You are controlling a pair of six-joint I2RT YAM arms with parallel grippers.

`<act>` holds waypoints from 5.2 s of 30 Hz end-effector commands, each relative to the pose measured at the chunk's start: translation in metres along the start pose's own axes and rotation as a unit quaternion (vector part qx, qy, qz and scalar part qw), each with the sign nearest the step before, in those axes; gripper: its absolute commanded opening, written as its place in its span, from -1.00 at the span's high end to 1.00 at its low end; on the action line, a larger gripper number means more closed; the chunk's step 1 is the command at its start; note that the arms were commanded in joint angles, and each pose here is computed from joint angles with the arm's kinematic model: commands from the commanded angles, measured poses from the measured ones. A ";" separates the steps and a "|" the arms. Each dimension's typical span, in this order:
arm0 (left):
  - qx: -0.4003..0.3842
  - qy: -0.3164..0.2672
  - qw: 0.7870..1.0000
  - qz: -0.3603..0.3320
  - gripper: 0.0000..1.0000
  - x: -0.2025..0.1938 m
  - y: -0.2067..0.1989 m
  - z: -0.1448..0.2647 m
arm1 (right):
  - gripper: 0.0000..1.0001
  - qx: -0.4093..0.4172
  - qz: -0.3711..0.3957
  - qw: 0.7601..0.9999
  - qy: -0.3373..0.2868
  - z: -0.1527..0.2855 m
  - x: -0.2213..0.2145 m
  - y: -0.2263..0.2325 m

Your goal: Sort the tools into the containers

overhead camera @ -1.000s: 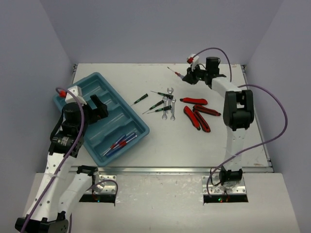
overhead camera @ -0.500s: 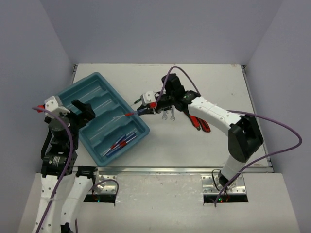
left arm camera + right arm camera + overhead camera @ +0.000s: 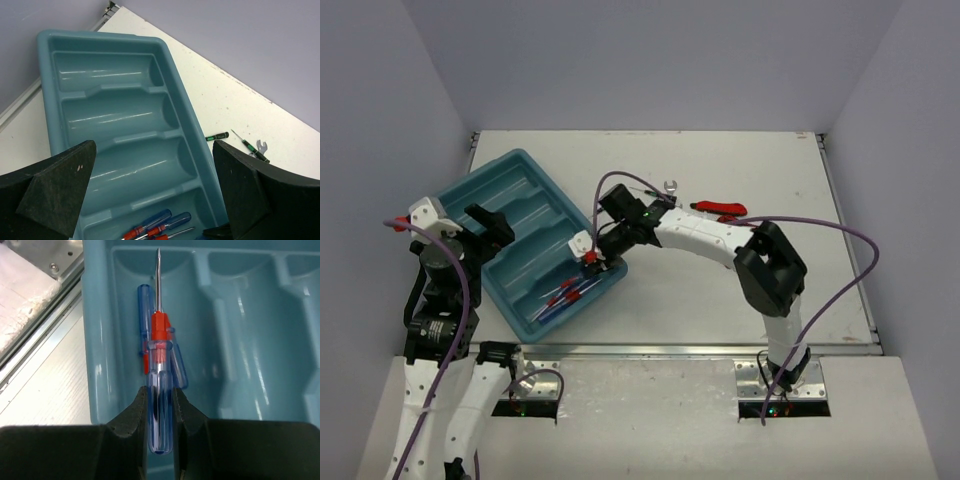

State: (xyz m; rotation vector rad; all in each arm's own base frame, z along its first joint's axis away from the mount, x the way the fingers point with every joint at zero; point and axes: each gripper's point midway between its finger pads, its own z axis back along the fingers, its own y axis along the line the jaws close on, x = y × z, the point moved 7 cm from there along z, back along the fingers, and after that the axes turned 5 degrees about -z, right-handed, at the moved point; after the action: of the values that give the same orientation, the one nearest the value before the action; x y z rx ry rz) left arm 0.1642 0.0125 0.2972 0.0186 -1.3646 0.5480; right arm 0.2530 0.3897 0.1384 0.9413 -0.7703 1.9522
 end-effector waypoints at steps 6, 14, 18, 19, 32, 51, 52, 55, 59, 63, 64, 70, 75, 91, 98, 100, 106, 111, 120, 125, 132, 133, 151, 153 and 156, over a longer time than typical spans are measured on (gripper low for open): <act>-0.012 -0.007 1.000 0.001 -1.00 0.004 -0.004 -0.002 | -0.20 -0.013 0.025 1.000 0.008 -0.009 0.022 -0.004; -0.017 -0.001 1.000 -0.003 -1.00 0.003 -0.005 -0.004 | -0.91 -0.090 0.008 0.996 -0.028 0.010 0.055 -0.012; -0.020 0.001 1.000 -0.004 -1.00 0.002 -0.006 -0.005 | -0.98 -0.278 -0.019 0.960 -0.036 0.049 0.072 -0.029; -0.022 0.002 1.000 -0.005 -1.00 0.001 -0.007 -0.005 | -0.98 -0.349 -0.065 0.934 -0.035 0.065 0.071 -0.030; -0.090 0.078 0.992 -0.039 -1.00 -0.023 -0.027 -0.028 | -0.98 -0.637 -0.435 0.635 -0.038 0.201 0.000 0.071; -0.126 0.129 0.982 -0.057 -1.00 -0.041 -0.039 -0.040 | -0.98 -0.656 -0.488 0.570 -0.084 0.215 -0.014 0.129; -0.125 0.129 0.982 -0.057 -1.00 -0.041 -0.038 -0.040 | -0.98 -0.656 -0.487 0.570 -0.088 0.216 -0.013 0.131; -0.119 0.130 0.983 -0.057 -1.00 -0.042 -0.037 -0.040 | -0.98 -0.663 -0.481 0.566 -0.094 0.220 -0.013 0.136; -0.118 0.128 0.983 -0.057 -1.00 -0.042 -0.037 -0.039 | -0.98 -0.663 -0.481 0.568 -0.088 0.219 -0.016 0.141; -0.116 0.125 0.984 -0.058 -1.00 -0.040 -0.037 -0.040 | -0.98 -0.666 -0.478 0.568 -0.078 0.222 -0.015 0.141; -0.115 0.126 0.983 -0.059 -1.00 -0.040 -0.037 -0.040 | -0.98 -0.668 -0.477 0.567 -0.073 0.223 -0.015 0.141; -0.117 0.125 0.983 -0.058 -1.00 -0.039 -0.037 -0.039 | -0.98 -0.669 -0.469 0.572 -0.066 0.223 -0.017 0.141; -0.111 0.110 0.986 -0.055 -1.00 -0.032 -0.035 -0.035 | -0.98 -0.661 -0.464 0.588 -0.050 0.221 -0.017 0.140; -0.099 0.078 0.991 -0.042 -1.00 -0.022 -0.030 -0.024 | -0.98 -0.642 -0.452 0.619 -0.018 0.214 -0.019 0.129; -0.096 0.077 0.991 -0.042 -1.00 -0.021 -0.030 -0.024 | -0.98 -0.649 -0.446 0.616 -0.008 0.219 -0.015 0.122; -0.092 0.078 0.992 -0.044 -1.00 -0.021 -0.029 -0.025 | -0.98 -0.644 -0.447 0.621 -0.010 0.218 -0.013 0.120; -0.097 0.061 0.993 -0.036 -1.00 -0.016 -0.028 -0.017 | -0.98 -0.636 -0.459 0.620 0.007 0.215 -0.015 0.120; -0.104 0.060 0.992 -0.035 -1.00 -0.015 -0.029 -0.017 | -0.98 -0.622 -0.466 0.628 0.036 0.217 -0.010 0.118; -0.113 0.068 0.991 -0.037 -1.00 -0.018 -0.032 -0.018 | -0.96 -0.608 -0.485 0.620 0.104 0.211 -0.026 0.112; -0.115 0.084 0.989 -0.042 -1.00 -0.024 -0.034 -0.023 | -0.89 -0.564 -0.489 0.654 0.125 0.197 -0.033 0.101; -0.101 0.099 0.989 -0.048 -1.00 -0.028 -0.033 -0.033 | -0.47 -0.514 -0.500 0.681 0.147 0.186 -0.056 0.073; -0.098 0.103 0.989 -0.049 -1.00 -0.029 -0.032 -0.034 | -0.46 -0.510 -0.506 0.680 0.147 0.187 -0.061 0.066; -0.121 0.134 0.982 -0.057 -1.00 -0.042 -0.038 -0.041 | -0.14 -0.439 -0.399 0.782 0.191 0.222 -0.169 -0.115; -0.124 0.135 0.981 -0.058 -1.00 -0.042 -0.039 -0.041 | -0.06 -0.431 -0.379 0.796 0.191 0.222 -0.171 -0.122; -0.125 0.138 0.981 -0.060 -1.00 -0.042 -0.040 -0.043 | 0.09 -0.418 -0.377 0.802 0.199 0.214 -0.185 -0.125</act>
State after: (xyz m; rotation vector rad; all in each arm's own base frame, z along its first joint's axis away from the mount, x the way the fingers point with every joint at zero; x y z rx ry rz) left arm 0.2081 -0.0220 0.2472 -0.1476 -1.0795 0.2873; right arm 0.4893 0.2053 0.1145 0.1915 -0.6954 0.7340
